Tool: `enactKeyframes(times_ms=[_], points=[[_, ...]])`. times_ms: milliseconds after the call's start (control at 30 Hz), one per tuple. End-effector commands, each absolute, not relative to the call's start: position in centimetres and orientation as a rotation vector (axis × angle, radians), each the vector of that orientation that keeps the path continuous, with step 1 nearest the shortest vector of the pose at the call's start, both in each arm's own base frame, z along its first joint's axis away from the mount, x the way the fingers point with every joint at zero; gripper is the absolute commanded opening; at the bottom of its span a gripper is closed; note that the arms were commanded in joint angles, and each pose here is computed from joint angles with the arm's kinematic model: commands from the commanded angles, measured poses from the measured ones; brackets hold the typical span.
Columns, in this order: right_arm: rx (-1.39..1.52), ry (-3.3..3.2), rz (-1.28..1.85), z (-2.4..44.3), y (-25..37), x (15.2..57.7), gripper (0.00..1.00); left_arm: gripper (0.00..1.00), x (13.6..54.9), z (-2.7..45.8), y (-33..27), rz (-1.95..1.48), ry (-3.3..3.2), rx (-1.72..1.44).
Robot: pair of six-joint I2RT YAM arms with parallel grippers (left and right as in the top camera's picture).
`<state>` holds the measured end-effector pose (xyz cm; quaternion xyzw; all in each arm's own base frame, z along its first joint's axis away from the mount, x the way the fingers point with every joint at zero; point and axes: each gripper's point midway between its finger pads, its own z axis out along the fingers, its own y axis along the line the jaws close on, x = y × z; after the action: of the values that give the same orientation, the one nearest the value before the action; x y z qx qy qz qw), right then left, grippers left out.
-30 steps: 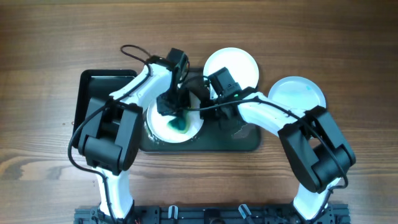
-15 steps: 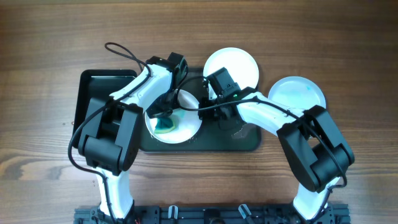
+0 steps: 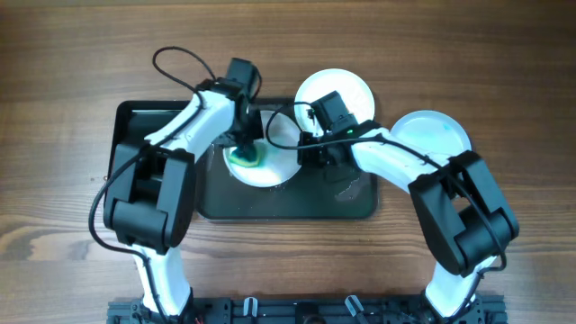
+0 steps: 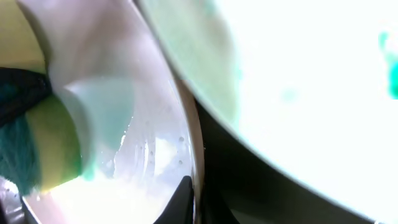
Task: Clean dirty plates on tray and stack at the side
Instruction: 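Scrub the held plate with the sponge in the left gripper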
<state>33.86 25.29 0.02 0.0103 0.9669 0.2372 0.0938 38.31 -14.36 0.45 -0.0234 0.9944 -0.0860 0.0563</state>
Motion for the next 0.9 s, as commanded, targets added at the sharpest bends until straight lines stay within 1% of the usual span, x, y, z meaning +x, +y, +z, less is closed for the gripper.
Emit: enactKeyframes(times_ms=[0,133,367,433,467,600,700,800,867], points=[[-0.053,2.927,0.665,-2.0,25.7,32.0,0.04,0.04,33.7,0.3,-22.7,-0.978,3.019,0.387],[-0.052,2.927,0.665,-2.0,25.7,32.0,0.05,0.04,33.0,0.3,-22.5,-0.979,3.040,0.416],[-0.053,2.927,0.665,-2.0,25.7,32.0,0.04,0.04,30.0,0.1,-21.1,-0.946,3.142,0.541],[-0.053,2.926,0.666,-2.0,25.7,32.0,0.04,0.04,30.1,-0.6,-19.7,-0.800,3.192,0.510],[-0.053,2.927,0.665,-2.0,25.7,32.0,0.04,0.04,30.5,-1.2,-18.7,-0.681,3.224,0.444],[-0.051,2.928,0.665,-2.0,25.7,32.0,0.04,0.04,32.7,-2.8,-12.5,-0.014,3.250,0.027],[-0.040,2.929,0.660,-2.0,25.6,32.0,0.04,0.04,33.1,-2.0,-8.7,0.349,3.176,-0.230],[-0.040,2.928,0.659,-2.0,25.6,32.1,0.04,0.04,33.4,-0.7,-6.5,0.558,3.085,-0.392],[-0.039,2.928,0.653,-2.0,25.5,32.1,0.04,0.04,33.7,-0.4,-6.0,0.605,3.049,-0.432]])
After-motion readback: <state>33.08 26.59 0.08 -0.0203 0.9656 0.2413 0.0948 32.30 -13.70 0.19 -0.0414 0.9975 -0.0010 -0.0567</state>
